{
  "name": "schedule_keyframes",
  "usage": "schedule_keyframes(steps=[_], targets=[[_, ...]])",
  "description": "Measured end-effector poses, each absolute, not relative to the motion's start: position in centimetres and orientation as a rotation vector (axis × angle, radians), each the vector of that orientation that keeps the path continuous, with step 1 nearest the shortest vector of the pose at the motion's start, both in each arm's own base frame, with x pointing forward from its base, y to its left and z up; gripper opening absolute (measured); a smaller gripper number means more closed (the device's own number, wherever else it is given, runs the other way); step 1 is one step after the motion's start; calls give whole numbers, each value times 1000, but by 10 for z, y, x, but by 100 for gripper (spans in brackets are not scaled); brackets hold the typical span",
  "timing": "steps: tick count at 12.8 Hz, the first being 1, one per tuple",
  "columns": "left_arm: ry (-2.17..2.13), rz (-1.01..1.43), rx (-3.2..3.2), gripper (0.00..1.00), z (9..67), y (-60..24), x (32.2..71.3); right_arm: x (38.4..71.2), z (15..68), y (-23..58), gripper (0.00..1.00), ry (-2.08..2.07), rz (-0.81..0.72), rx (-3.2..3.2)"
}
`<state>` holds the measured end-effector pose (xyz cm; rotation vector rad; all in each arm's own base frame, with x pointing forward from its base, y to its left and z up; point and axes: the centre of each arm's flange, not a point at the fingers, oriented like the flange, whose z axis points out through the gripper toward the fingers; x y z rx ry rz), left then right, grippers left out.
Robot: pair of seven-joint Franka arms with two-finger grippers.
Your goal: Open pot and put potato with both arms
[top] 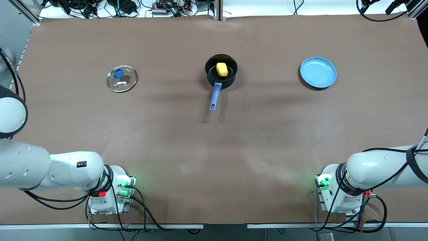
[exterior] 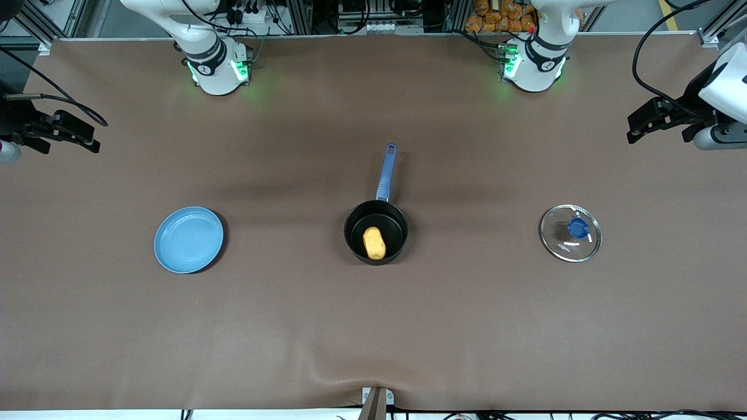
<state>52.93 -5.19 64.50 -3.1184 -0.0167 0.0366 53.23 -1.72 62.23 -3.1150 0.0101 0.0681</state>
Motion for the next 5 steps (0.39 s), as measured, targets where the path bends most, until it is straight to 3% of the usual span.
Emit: schedule_keyframes(steps=[5], targets=[[-16,48,-3117,100,644,-52,529,533,622,-13,100,-2,67,-3115]])
